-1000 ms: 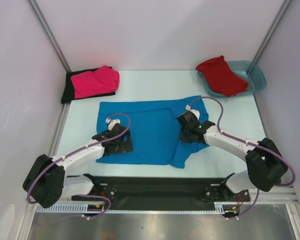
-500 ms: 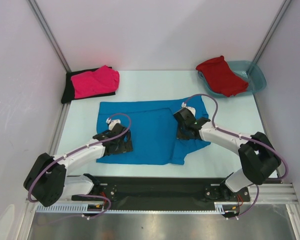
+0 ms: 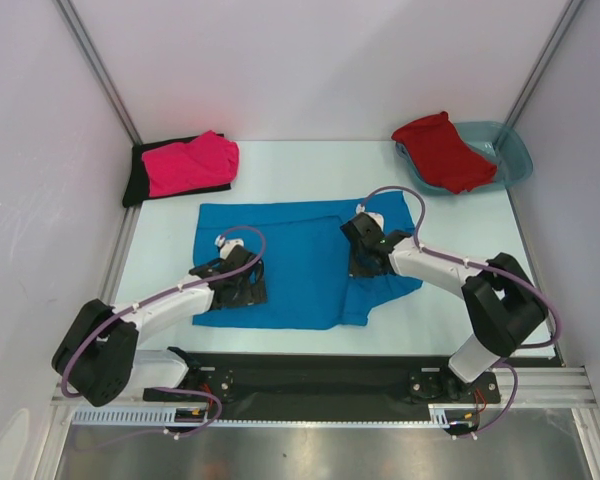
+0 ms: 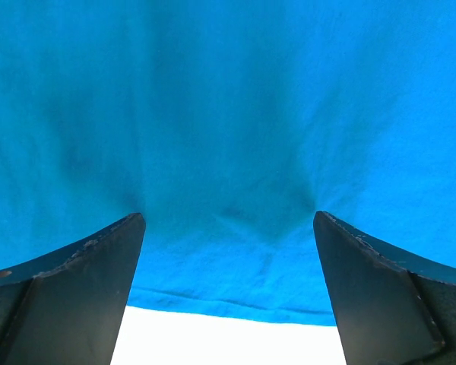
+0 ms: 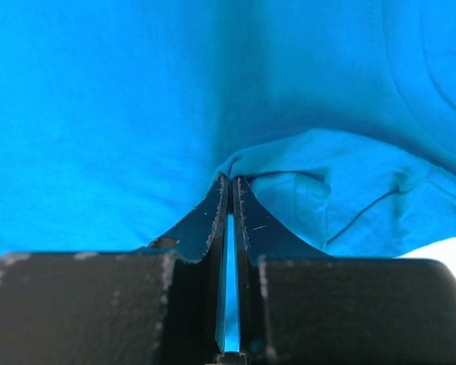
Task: Fold and stack the t-shirts
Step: Fold the tshirt
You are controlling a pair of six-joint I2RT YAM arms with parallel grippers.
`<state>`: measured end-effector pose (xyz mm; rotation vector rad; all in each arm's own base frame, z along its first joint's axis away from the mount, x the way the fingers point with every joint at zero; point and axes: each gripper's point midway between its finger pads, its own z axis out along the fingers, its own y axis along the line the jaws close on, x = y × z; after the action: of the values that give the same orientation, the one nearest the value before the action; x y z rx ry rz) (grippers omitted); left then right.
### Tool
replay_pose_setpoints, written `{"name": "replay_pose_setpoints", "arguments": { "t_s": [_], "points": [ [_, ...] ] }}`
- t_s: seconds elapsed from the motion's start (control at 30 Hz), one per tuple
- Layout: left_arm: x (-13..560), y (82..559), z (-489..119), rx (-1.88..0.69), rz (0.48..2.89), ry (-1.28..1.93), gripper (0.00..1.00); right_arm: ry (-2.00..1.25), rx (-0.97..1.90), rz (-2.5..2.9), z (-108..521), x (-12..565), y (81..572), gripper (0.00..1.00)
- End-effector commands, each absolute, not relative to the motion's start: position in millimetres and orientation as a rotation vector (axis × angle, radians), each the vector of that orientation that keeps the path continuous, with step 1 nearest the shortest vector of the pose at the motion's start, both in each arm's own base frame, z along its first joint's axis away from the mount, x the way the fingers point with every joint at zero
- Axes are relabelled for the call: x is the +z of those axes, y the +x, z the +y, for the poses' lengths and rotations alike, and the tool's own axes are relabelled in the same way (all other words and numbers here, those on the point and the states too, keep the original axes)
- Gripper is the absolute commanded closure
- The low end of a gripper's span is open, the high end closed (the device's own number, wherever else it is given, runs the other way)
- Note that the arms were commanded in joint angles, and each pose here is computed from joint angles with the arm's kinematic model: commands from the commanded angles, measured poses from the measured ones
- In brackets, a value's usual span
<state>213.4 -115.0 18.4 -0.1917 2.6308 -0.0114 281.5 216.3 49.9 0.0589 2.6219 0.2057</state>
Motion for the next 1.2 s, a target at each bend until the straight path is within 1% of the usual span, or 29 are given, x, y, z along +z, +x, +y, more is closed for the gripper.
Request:
{"name": "replay_pose_setpoints", "arguments": {
  "t_s": [0.0, 0.13, 0.3, 0.43, 0.67, 0.9, 1.17],
  "points": [
    [31, 226, -127, -0.060, 2.592, -0.165, 0.00, 0.024, 0.236, 2.596, 228, 59, 295, 0.97],
    [29, 225, -127, -0.057, 2.604, -0.160, 0.00, 0.003, 0.277, 2.625, 237, 54, 291, 0.99],
    [28, 225, -128, -0.061, 2.610, -0.156, 0.00, -0.016, 0.232, 2.655, 237, 48, 278, 0.99],
    [27, 225, -130, -0.066, 2.614, -0.150, 0.00, 0.027, 0.116, 2.592, 220, 55, 287, 0.99],
    [27, 225, -130, -0.063, 2.618, -0.137, 0.00, 0.156, 0.024, 2.528, 189, 68, 303, 0.98],
    [24, 225, -133, -0.071, 2.626, -0.128, 0.00, 0.253, -0.078, 2.511, 158, 67, 294, 0.97],
    [21, 224, -132, -0.067, 2.637, -0.119, 0.00, 0.297, -0.128, 2.512, 143, 59, 294, 0.96]
  ]
}}
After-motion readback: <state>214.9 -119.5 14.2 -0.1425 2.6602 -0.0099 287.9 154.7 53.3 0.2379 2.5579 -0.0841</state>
